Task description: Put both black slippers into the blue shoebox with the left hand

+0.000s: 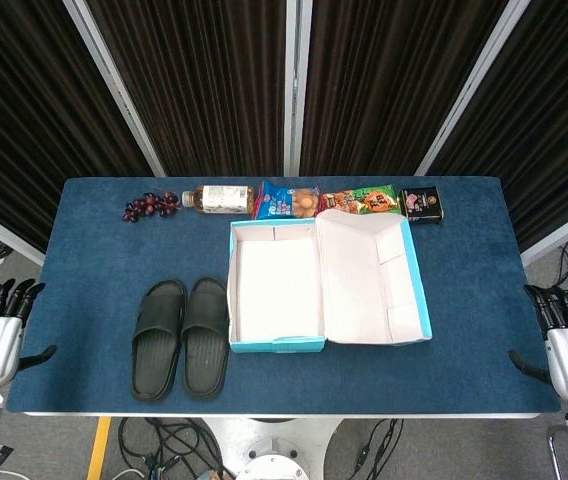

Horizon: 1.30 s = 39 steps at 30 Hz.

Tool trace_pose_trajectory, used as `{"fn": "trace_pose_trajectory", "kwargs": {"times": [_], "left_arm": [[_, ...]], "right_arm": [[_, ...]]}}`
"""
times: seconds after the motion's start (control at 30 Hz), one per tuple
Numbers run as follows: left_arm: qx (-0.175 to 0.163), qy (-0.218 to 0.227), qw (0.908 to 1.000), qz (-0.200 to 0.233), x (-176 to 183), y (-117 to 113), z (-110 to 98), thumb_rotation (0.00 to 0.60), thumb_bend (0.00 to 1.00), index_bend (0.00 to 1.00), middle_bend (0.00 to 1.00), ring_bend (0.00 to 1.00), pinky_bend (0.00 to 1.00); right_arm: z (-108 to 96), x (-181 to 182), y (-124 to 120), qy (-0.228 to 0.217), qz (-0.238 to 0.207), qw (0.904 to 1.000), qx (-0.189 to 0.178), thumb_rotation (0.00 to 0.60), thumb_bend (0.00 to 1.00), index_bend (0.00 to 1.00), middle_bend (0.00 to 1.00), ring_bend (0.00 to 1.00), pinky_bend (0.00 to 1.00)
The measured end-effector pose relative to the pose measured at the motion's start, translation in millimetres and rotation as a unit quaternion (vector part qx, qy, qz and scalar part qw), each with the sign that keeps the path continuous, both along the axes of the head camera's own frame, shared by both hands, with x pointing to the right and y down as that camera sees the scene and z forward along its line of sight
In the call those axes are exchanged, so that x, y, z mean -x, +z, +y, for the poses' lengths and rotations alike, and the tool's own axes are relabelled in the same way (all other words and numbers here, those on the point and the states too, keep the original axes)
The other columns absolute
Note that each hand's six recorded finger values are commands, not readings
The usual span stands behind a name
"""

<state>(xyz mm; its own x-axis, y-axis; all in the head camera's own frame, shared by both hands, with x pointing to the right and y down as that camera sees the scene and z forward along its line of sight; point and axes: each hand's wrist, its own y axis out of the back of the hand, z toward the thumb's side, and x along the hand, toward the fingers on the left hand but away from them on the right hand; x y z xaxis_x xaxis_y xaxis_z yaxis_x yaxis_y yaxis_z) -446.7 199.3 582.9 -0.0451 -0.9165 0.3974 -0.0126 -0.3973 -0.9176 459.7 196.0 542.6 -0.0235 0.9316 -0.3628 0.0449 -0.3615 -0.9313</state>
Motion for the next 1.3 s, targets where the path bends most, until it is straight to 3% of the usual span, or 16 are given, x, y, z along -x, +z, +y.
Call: {"fn": "trace_pose_trajectory", "kwargs": {"times": [0.37, 0.47, 0.63, 0.73, 0.87, 1.0, 1.3], "left_arm": [[-0.012, 0.01, 0.9997, 0.018, -10.1, -7.7, -6.2, 0.6, 0.0, 0.13, 0.1, 0.04, 0.1], [-0.018, 0.029, 0.999, 0.027, -18.8, -9.9, -16.7, 0.6, 0.0, 0.13, 0.12, 0.19, 0.23], [0.0, 0.06, 0.9962, 0.063, -41.6, -5.2, -38.8, 0.6, 0.0, 0.15, 0.15, 0.52, 0.78], [0.017, 0.08, 0.9925, 0.09, -62.1, 2.3, -56.5, 0.6, 0.0, 0.15, 0.15, 0.61, 0.88], [0.051, 0.103, 0.9859, 0.122, -93.9, 19.5, -76.5, 0.6, 0.0, 0.14, 0.14, 0.66, 0.93], [0.107, 0.118, 0.9756, 0.151, -132.2, 47.5, -88.0, 0.6, 0.0, 0.12, 0.12, 0.66, 0.93], [0.201, 0.116, 0.9616, 0.147, -181.6, 99.9, -90.7, 0.6, 0.0, 0.08, 0.06, 0.66, 0.93]], "right_arm": [[2.0, -2.4, -4.1, -0.006, -0.015, 0.9998, -0.006, 0.6, 0.08, 0.08, 0.11, 0.0, 0.1], [-0.1, -3.7, -9.0, -0.014, -0.013, 0.9997, -0.012, 0.6, 0.08, 0.08, 0.11, 0.0, 0.1], [-5.5, -6.7, -18.2, -0.024, -0.007, 0.9994, -0.023, 0.6, 0.08, 0.08, 0.1, 0.0, 0.1], [-8.4, -7.8, -23.0, -0.029, -0.003, 0.9992, -0.028, 0.6, 0.08, 0.08, 0.1, 0.0, 0.1], [-10.7, -9.2, -26.8, -0.03, -0.002, 0.9991, -0.031, 0.6, 0.08, 0.08, 0.1, 0.0, 0.1], [-10.7, -11.3, -28.8, -0.028, -0.002, 0.9992, -0.029, 0.6, 0.08, 0.08, 0.1, 0.0, 0.1], [-9.4, -17.0, -26.3, -0.022, 0.0, 0.9996, -0.019, 0.6, 0.08, 0.08, 0.1, 0.0, 0.1]]}}
